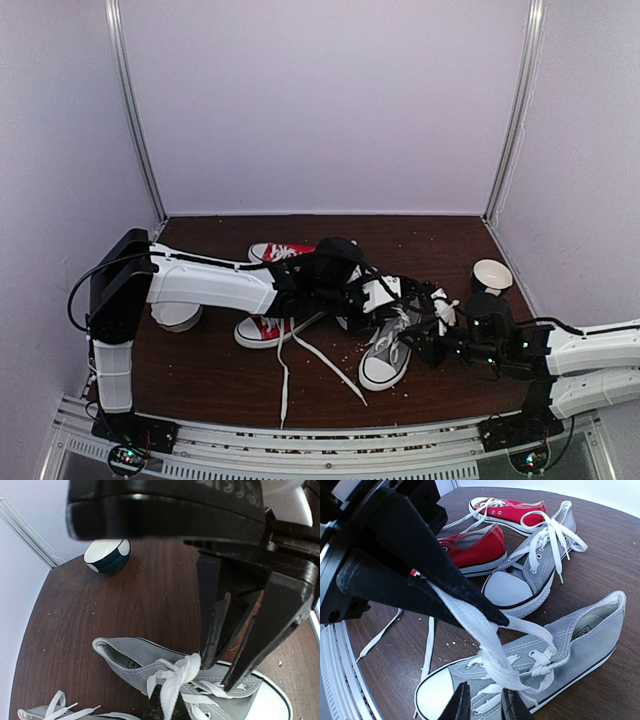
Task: Tie the shoes
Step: Cross the shoelace.
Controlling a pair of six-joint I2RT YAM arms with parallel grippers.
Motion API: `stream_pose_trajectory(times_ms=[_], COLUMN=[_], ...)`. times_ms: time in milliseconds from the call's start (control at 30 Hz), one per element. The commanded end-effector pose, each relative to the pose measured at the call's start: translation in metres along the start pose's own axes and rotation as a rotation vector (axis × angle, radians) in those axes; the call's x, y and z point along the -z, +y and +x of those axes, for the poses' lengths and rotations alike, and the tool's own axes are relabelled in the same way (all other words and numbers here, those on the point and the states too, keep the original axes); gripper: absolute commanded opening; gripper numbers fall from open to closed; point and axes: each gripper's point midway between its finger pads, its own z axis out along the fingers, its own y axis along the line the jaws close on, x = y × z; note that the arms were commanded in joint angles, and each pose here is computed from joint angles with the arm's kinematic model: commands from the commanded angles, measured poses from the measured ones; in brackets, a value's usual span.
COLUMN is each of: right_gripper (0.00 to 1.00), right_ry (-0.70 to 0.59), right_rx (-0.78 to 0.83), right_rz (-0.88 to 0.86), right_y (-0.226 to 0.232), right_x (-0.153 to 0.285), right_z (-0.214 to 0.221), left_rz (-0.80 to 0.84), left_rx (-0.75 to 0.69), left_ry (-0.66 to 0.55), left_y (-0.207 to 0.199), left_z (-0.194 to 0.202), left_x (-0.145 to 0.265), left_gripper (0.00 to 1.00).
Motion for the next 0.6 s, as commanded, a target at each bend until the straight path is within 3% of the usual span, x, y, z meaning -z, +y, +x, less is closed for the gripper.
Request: stream_pose_trajectory(times_ms=[0,400,567], right_gripper=[0.22,0.22,0.27], right_ry=[-0.032,-0.003,-0.009], right_rx=[0.026,0.046,0.064], right_rz=[0.033,0.031,0.040], right_y=[-0.0069,-0.0068,-0.0088], right_x=[0.0074,0.0023,0.0077], right_z=[-0.0131,-0.0093,-0.0099], left_rz=[-0.011,-0.012,-0.010], left_rx=[-0.009,-0.012,-0.012], left_ry=[-0.009,0.005,0.004], left_y=[0.0062,0.0060,0.0054], left_z=[-0.0007,0.0033,0.0028], left_x=[-0.0013,-0.0028,-0.0027], left_gripper=[0.00,0.00,0.00])
